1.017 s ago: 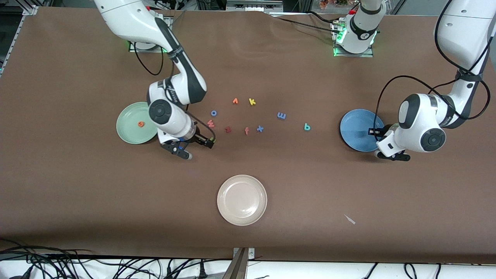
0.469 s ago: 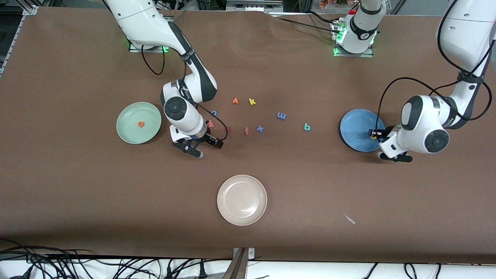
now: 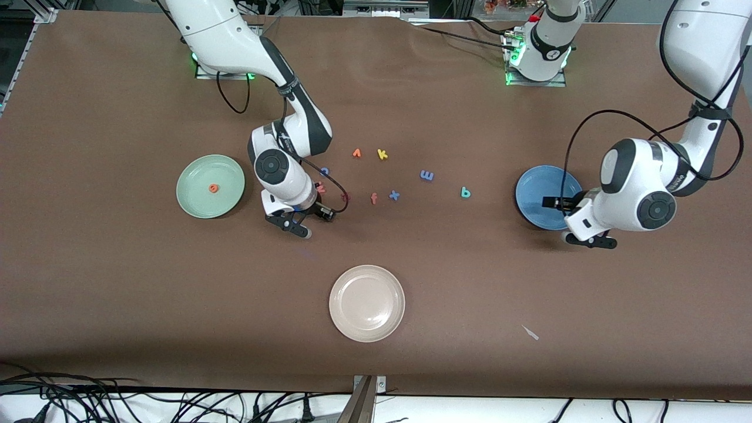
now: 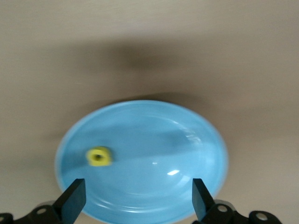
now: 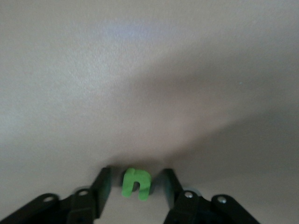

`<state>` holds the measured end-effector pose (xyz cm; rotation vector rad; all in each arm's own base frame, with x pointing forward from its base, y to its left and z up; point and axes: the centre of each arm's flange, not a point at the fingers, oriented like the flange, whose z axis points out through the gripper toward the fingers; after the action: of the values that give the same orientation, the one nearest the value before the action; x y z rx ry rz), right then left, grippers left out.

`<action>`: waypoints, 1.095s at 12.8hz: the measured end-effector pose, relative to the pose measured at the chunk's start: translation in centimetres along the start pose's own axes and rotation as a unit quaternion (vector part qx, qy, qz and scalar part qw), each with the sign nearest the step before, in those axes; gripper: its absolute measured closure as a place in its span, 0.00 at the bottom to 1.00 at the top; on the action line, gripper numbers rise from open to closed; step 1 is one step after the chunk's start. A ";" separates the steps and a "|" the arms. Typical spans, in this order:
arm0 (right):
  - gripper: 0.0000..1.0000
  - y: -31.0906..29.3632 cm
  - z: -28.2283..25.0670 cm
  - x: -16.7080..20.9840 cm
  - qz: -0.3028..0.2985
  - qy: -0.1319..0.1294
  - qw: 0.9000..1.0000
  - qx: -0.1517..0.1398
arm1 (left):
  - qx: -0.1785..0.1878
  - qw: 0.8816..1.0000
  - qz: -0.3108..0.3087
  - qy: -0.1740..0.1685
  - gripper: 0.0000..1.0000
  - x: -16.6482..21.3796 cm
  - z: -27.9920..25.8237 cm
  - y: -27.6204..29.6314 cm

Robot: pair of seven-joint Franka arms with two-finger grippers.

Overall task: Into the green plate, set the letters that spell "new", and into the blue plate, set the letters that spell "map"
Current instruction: 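Grasp the green letter with the right gripper while the left drops yellow, then drop the green letter on the green plate while the left gripper grasps teal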

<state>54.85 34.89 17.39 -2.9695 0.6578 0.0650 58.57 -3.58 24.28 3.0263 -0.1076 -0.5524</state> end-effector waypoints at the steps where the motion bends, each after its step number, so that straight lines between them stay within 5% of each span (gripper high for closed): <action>1: 0.63 -0.2 -0.1 -0.2 -0.001 0.001 1.000 0.002 | -0.004 1.000 -0.014 0.002 0.00 -0.2 -0.5 2.1; 3: 0.73 -0.4 -0.5 -0.1 0.000 0.003 1.000 0.004 | -0.008 0.999 -0.047 0.001 0.00 -0.7 -0.6 6.3; 8: 0.73 1.3 -2.3 3.2 -0.007 0.010 1.000 -0.012 | -0.025 0.994 -0.106 0.026 0.00 -2.6 2.9 13.9; 14: 0.73 9.8 -9.5 9.2 -0.119 -0.055 0.989 -0.075 | -0.033 0.989 -0.139 0.041 0.00 -5.0 8.0 18.6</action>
<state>59.26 21.17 25.44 -3.1349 0.2946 0.2686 49.97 -22.13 20.01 3.0108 0.3359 -0.4364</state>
